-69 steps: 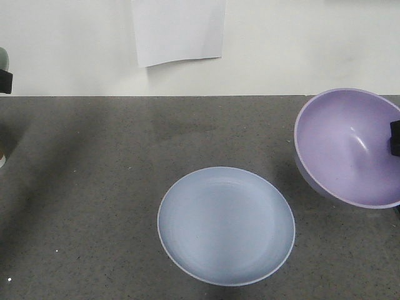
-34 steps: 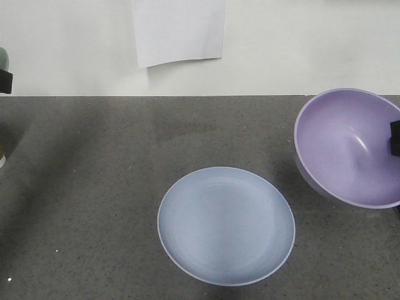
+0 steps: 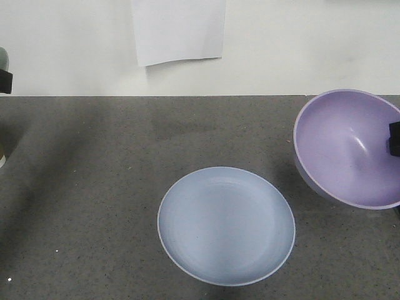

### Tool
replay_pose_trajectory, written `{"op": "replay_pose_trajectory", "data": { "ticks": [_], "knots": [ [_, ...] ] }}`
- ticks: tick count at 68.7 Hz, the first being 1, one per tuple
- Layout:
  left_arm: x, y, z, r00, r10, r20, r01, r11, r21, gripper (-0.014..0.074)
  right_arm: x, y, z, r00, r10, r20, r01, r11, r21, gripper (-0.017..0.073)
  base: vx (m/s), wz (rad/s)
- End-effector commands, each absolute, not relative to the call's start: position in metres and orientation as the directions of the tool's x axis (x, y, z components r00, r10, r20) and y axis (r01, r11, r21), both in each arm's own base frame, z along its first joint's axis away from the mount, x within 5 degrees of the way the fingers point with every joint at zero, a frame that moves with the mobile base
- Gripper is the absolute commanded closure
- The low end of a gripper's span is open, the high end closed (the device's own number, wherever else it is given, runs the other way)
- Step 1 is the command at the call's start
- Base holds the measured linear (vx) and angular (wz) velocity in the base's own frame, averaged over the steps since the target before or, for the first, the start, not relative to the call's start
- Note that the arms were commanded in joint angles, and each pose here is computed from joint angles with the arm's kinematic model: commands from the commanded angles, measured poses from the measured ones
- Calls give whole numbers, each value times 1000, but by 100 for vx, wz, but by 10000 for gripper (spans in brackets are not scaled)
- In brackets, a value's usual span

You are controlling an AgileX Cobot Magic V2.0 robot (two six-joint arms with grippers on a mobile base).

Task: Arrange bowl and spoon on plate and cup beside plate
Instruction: 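Lower the lavender bowl onto the plate center with the right gripper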

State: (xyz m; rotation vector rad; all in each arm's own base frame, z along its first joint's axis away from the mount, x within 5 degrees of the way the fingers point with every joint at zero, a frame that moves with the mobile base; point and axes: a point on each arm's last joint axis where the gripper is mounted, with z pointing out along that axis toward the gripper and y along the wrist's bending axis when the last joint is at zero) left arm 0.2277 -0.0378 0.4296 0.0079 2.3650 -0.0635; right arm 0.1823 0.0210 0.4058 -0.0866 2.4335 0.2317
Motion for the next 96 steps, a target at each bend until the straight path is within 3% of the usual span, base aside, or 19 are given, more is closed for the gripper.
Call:
{"op": "replay_pose_trajectory", "data": {
  "ticks": [1, 34, 51, 71, 96],
  "knots": [
    [224, -38, 445, -643, -18, -766, 37, 998, -54, 600, 190, 22, 415, -723, 2, -691, -143, 978, 152, 565, 0, 0],
    [224, -38, 445, -643, -18, -765, 37, 998, -54, 600, 255, 39, 368, -834, -18, -552, -216, 930, 296, 564, 0, 0],
    [224, -38, 445, -643, -18, -765, 37, 998, -54, 600, 275, 71, 341, -858, -139, -494, -296, 920, 256, 563, 0, 0],
    [224, -38, 445, -643, -18, -765, 37, 998, -54, 600, 290, 111, 311, -867, -205, -455, -339, 911, 235, 563, 0, 0],
    [224, -38, 445, -643, -18, -765, 37, 998, -54, 600, 304, 126, 284, -890, -221, -398, -332, 913, 235, 563, 0, 0]
  ]
}}
